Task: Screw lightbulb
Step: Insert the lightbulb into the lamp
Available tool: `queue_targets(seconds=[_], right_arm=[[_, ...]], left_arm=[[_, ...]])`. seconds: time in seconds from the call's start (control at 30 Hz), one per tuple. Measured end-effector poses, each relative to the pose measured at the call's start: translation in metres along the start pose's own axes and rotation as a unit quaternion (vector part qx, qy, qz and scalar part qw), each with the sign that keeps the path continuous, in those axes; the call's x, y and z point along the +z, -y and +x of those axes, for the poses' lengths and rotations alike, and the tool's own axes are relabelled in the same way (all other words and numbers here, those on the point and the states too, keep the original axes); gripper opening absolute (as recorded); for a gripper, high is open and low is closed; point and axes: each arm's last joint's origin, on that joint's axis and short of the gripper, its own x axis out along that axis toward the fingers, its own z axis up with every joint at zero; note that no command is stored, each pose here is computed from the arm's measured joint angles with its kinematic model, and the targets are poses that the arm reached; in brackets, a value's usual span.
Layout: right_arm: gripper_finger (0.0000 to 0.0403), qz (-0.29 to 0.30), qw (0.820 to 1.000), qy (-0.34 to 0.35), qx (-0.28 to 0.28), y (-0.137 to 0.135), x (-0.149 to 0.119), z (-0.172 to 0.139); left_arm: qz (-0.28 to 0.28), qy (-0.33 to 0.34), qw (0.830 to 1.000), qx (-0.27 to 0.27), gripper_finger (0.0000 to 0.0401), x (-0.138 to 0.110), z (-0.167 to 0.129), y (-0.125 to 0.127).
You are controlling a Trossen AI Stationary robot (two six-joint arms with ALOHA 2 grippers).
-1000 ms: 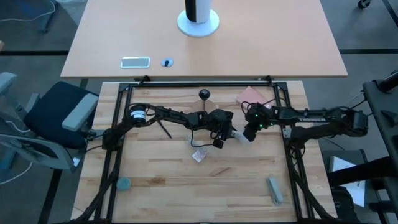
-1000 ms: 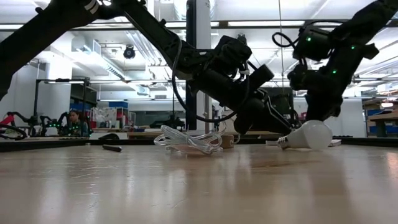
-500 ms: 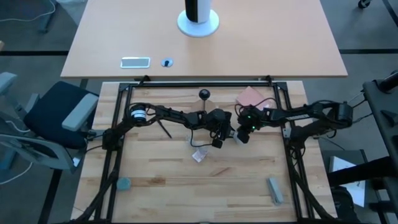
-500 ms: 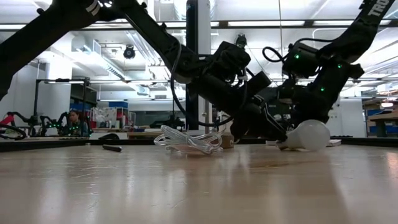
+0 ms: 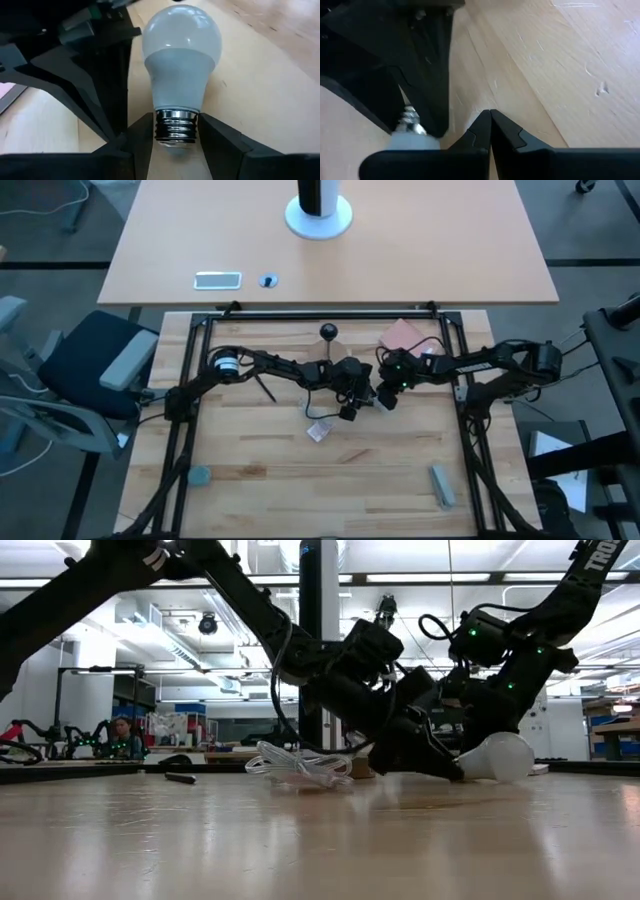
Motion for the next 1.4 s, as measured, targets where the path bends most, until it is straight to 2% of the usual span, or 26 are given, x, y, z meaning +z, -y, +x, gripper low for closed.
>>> queue_targets(seconds=[0.23, 1.03, 1.2, 1.4], right_arm=[[0.0, 0.003, 1.0, 0.001, 0.001, 0.0, 0.0, 0.0], [0.0, -0.002, 1.0, 0.004, 0.001, -0.001, 0.001, -0.001], [0.0, -0.005, 1.0, 0.016, -0.02, -0.003, 0.006, -0.017], [0.0, 0.014, 0.995, -0.048, -0.087, -0.003, -0.006, -0.05]], left_arm=[[-0.021, 0.0, 1.0, 0.002, 0.0146, -0.003, 0.004, 0.0], [-0.022, 0.028, 0.999, -0.006, 0.0146, 0.006, 0.008, 0.009], [-0.033, 0.024, 0.999, -0.01, 0.0146, 0.006, 0.008, 0.01], [-0.035, 0.027, 0.999, -0.01, 0.0146, 0.007, 0.009, 0.012]])
